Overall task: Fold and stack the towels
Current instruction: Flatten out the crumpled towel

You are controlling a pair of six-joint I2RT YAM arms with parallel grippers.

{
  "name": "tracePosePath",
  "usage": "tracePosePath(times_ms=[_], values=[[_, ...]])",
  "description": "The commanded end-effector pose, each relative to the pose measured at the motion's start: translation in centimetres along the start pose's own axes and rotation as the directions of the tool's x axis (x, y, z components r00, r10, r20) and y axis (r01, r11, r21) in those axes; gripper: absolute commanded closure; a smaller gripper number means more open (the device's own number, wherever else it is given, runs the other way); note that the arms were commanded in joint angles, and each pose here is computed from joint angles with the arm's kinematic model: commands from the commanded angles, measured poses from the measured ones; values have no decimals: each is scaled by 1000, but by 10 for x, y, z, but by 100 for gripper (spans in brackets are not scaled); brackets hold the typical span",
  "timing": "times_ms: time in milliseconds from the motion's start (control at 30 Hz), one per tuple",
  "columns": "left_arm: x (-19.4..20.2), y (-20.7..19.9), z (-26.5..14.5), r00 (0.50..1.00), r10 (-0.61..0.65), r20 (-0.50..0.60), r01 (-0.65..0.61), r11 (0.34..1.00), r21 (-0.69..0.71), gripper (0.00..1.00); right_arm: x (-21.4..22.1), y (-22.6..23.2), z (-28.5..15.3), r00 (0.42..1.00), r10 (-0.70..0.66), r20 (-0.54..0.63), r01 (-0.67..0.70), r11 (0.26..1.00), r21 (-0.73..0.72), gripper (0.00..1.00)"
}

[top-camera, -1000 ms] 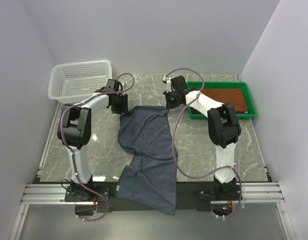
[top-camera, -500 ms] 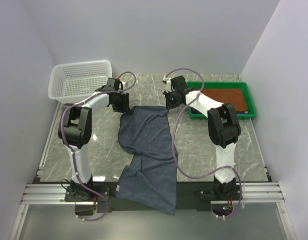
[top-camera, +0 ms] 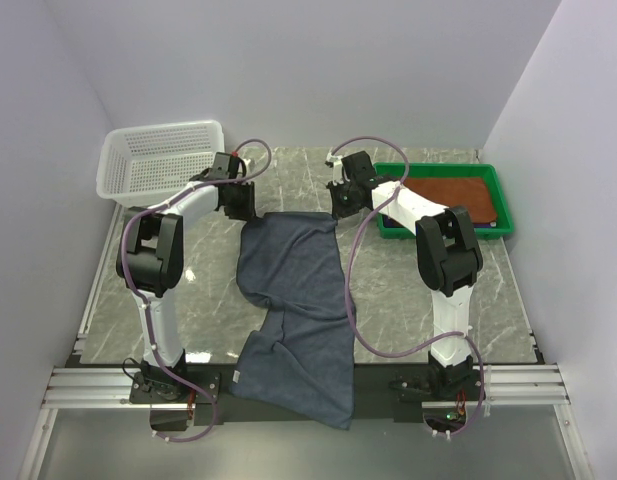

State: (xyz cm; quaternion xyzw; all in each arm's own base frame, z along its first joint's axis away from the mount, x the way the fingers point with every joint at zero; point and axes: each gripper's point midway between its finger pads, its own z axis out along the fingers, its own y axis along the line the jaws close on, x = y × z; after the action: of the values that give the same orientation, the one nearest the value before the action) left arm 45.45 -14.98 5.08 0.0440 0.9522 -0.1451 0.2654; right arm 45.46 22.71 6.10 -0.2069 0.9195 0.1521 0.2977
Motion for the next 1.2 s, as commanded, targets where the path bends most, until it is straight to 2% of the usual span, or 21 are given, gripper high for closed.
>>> tracePosePath(times_ms=[0,267,300,333,500,700,900,1100,1167], values=[[-27,8,-2,996,-41,77,44,998,-39,78,-8,-1,0,1000,7,25,-7,1000,-11,100],[-23,3,4,998,-44,48,44,999,8,81,-10,-1,-1,1000,0,25,0,1000,-7,100],[-23,5,4,998,-42,50,42,999,5,90,-10,-1,-2,1000,0,27,0,1000,-3,100],[-25,4,2,998,-38,55,38,999,5,93,-12,-2,-2,1000,-1,31,1,1000,-1,100],[-38,15,-6,995,-33,97,35,999,-25,99,-29,-12,-9,998,-15,65,12,999,38,100],[-71,18,-23,982,-11,190,14,1000,-15,99,-68,-41,-30,988,0,154,-16,995,101,100],[-115,10,-42,949,47,313,-48,999,-5,99,-114,-66,-50,963,-31,268,-19,983,182,100],[-182,2,-68,873,77,482,-84,996,-7,99,-163,-89,-63,916,-91,390,-15,966,260,100],[-195,3,-67,862,67,503,-76,997,-3,99,-173,-96,-60,905,-111,411,-9,960,278,100]])
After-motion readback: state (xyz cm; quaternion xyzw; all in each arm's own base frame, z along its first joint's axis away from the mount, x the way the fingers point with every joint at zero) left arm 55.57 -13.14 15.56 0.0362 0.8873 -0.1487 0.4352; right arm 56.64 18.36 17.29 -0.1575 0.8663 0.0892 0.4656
